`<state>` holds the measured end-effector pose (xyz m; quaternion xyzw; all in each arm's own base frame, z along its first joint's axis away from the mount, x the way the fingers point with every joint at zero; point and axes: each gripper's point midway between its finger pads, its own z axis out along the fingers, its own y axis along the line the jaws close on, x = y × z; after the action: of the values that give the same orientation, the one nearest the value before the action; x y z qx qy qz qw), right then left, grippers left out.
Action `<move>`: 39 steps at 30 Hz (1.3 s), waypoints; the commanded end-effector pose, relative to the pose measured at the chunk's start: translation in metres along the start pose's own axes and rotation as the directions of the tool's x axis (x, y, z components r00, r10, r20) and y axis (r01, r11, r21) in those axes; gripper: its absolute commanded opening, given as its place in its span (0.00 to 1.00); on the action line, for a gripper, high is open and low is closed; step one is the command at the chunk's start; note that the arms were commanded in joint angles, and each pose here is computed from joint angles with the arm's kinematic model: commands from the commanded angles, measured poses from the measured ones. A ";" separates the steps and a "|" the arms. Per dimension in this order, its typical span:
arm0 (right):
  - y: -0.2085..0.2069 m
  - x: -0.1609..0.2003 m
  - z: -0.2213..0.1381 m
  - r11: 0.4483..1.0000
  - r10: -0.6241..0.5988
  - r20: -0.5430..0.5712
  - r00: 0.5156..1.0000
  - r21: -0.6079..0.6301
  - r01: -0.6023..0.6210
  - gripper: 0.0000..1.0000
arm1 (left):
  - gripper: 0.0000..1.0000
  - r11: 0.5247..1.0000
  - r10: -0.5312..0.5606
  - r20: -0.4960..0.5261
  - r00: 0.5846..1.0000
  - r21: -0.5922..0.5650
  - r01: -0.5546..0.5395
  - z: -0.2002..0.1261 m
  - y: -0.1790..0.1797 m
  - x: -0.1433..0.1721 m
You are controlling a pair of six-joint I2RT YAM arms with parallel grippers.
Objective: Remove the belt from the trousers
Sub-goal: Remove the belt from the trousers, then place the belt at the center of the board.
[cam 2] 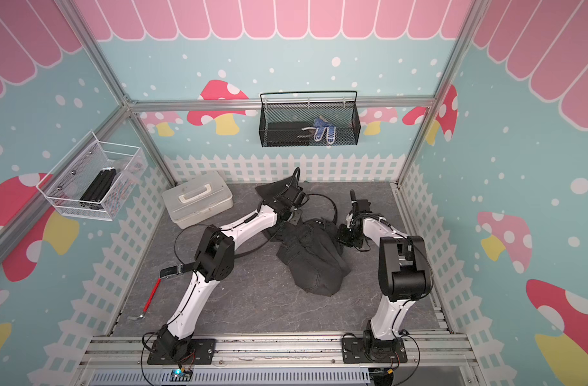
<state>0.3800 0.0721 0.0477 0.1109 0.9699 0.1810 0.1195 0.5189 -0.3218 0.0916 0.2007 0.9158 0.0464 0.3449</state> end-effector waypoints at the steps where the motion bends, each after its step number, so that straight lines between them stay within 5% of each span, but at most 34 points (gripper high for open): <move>1: -0.010 0.018 0.003 0.998 0.036 -0.056 0.998 0.053 -0.033 0.00 | 0.00 0.991 -0.130 0.240 0.962 0.006 0.132 -0.106 0.042 -0.086; 5: -0.023 0.028 0.013 0.991 0.090 -0.082 0.993 0.105 -0.082 0.00 | 0.00 0.973 -0.228 0.435 0.871 0.120 0.195 -0.216 0.068 -0.145; 9: -0.032 0.032 0.018 0.984 0.117 -0.102 0.988 0.149 -0.101 0.00 | 0.00 0.951 -0.306 0.557 0.772 0.212 0.224 -0.304 0.096 -0.172; 18: -0.040 0.030 0.019 0.979 0.113 -0.111 0.987 0.184 -0.091 0.00 | 0.00 0.888 -0.453 0.720 0.526 0.313 0.336 -0.420 0.167 -0.173; 20: -0.037 0.028 0.018 0.981 0.108 -0.105 0.989 0.172 -0.089 0.00 | 0.00 0.885 -0.449 0.718 0.532 0.276 0.375 -0.413 0.179 -0.164; 30: -0.023 0.010 0.006 0.990 0.073 -0.054 0.996 0.129 -0.065 0.00 | 0.00 0.908 -0.402 0.550 0.732 0.136 0.397 -0.312 0.172 -0.096; 34: -0.019 0.012 0.010 0.992 0.089 -0.053 0.995 0.090 -0.084 0.00 | 0.00 0.916 -0.377 0.443 0.814 0.045 0.399 -0.253 0.175 -0.058; 39: -0.019 0.016 0.012 0.993 0.088 -0.064 0.994 0.081 -0.082 0.00 | 0.02 0.896 -0.414 0.283 0.865 -0.038 0.442 -0.166 0.184 -0.005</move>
<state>0.3709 0.0623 0.0284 0.1443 0.9752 0.1456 0.0831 0.4623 -0.1590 0.3062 0.0046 0.8608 -0.0288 0.5081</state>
